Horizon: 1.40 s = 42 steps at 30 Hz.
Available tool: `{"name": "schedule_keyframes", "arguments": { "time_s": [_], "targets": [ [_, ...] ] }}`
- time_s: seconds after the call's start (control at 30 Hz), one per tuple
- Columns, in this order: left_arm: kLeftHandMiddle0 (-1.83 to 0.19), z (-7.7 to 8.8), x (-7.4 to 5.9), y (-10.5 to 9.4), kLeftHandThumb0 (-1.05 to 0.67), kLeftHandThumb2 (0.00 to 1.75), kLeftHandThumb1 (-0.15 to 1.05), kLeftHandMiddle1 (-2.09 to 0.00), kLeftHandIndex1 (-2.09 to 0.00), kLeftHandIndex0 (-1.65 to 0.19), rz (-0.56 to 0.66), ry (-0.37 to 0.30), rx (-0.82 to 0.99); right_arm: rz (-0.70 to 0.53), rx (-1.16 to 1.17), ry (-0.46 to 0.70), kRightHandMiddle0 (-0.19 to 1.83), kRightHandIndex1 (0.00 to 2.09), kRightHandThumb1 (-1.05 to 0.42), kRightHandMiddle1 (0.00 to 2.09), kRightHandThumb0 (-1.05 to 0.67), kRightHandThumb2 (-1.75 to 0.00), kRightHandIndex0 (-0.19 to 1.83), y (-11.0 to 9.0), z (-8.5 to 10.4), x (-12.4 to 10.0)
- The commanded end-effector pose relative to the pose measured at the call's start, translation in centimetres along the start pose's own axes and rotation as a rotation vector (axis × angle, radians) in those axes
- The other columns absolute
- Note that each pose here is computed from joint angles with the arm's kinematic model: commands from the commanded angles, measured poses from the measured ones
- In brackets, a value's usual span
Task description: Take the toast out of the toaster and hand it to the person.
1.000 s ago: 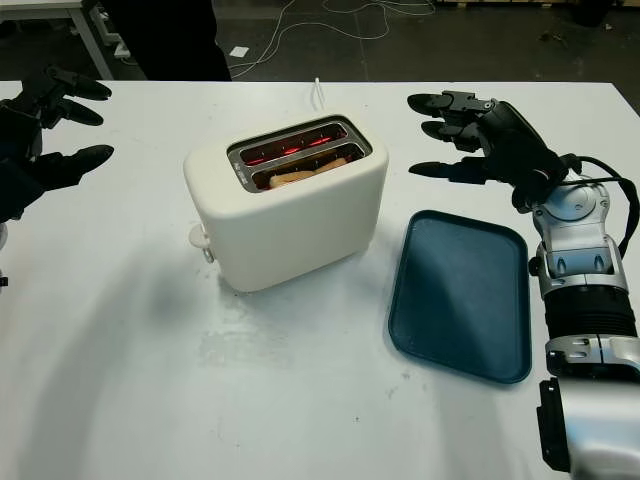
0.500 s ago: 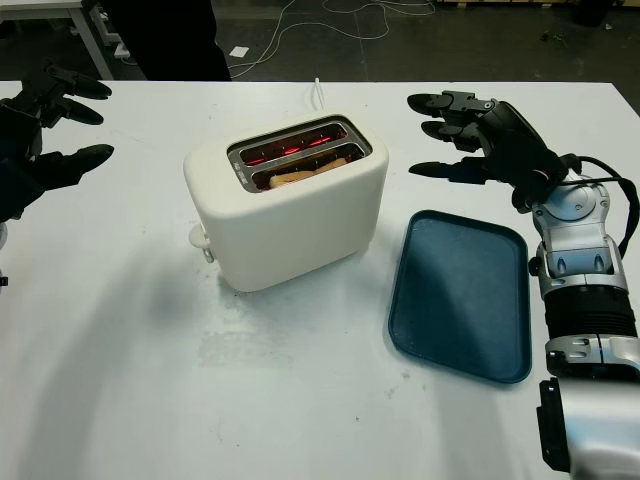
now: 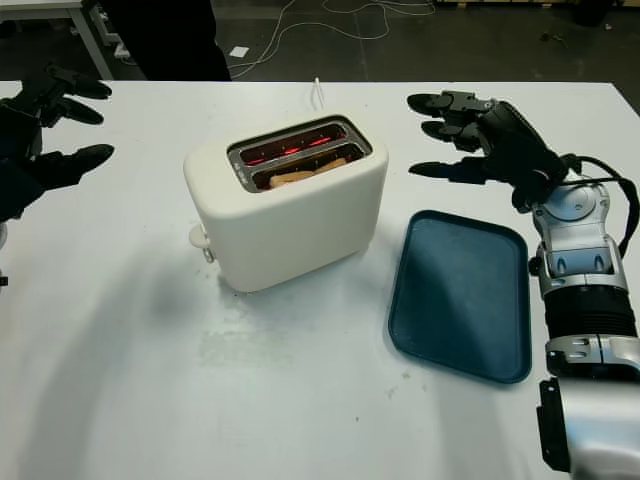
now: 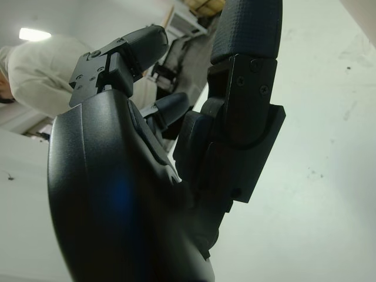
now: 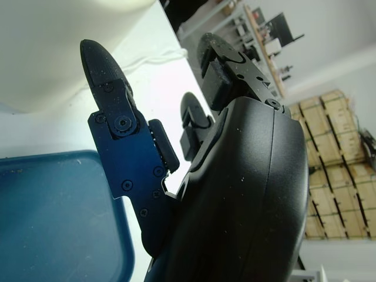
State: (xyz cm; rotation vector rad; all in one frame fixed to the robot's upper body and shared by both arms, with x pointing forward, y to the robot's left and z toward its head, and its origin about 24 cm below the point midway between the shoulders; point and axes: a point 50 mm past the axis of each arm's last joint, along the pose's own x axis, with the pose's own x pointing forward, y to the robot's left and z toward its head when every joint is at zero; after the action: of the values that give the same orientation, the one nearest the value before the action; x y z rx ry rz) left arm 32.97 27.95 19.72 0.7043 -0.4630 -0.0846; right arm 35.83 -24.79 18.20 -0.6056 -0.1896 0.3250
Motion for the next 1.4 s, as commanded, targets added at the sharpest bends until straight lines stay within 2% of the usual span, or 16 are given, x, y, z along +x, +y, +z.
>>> {"name": "schedule_keyframes", "arguments": {
  "time_s": [0.0, 0.47, 0.7, 0.87, 0.97, 1.07, 1.23, 1.37],
  "targets": [
    [0.00, 0.0, 0.0, 0.0, -1.05, 0.27, 0.92, -1.45, -1.27, 0.00, 0.005, -0.009, -0.003, -0.012, -0.012, -0.025, 0.47, 0.00, -0.77, 0.00, -0.57, 0.00, 0.46, -0.3, 0.6, 0.2],
    [0.00, 0.0, 0.0, 0.1, -1.05, 0.26, 0.92, -1.44, -1.26, 0.00, 0.005, 0.000, -0.002, -0.001, -0.009, -0.041, 0.46, 0.00, -0.77, 0.00, -0.56, 0.00, 0.45, -0.2, 0.5, 0.3],
    [0.00, -0.1, -0.1, 0.0, -1.05, 0.25, 0.92, -1.42, -1.25, 0.00, 0.006, 0.006, -0.012, -0.006, -0.047, -0.061, 0.47, 0.01, -0.78, 0.01, -0.56, 0.00, 0.47, -0.5, 1.1, 0.4],
    [0.00, -0.1, -0.1, 0.0, -1.05, 0.24, 0.92, -1.42, -1.26, 0.00, 0.008, 0.002, -0.013, -0.046, -0.134, -0.120, 0.50, 0.03, -0.75, 0.02, -0.51, 0.00, 0.51, -1.4, 3.1, 1.0],
    [0.00, -0.1, -0.1, 0.0, -1.05, 0.24, 0.92, -1.43, -1.26, 0.00, 0.005, 0.000, -0.009, -0.057, -0.160, -0.188, 0.51, 0.03, -0.74, 0.02, -0.47, 0.00, 0.52, -2.2, 5.1, 1.7],
    [0.00, -0.1, -0.1, 0.0, -1.05, 0.23, 0.92, -1.44, -1.27, 0.00, 0.007, 0.000, -0.017, -0.070, -0.189, -0.236, 0.53, 0.04, -0.71, 0.03, -0.54, 0.00, 0.54, -2.8, 7.4, 2.5],
    [0.00, -0.1, -0.1, -0.1, -1.05, 0.24, 0.92, -1.46, -1.28, 0.00, 0.006, -0.004, -0.011, -0.052, -0.239, -0.319, 0.57, 0.06, -0.67, 0.04, -0.57, 0.00, 0.58, -3.2, 10.6, 3.7],
    [0.00, -0.1, -0.2, 0.0, -1.05, 0.24, 0.92, -1.44, -1.27, 0.00, 0.005, 0.000, -0.013, -0.017, -0.259, -0.356, 0.59, 0.08, -0.63, 0.05, -0.56, 0.00, 0.60, -2.7, 12.4, 4.3]
  ]
}}
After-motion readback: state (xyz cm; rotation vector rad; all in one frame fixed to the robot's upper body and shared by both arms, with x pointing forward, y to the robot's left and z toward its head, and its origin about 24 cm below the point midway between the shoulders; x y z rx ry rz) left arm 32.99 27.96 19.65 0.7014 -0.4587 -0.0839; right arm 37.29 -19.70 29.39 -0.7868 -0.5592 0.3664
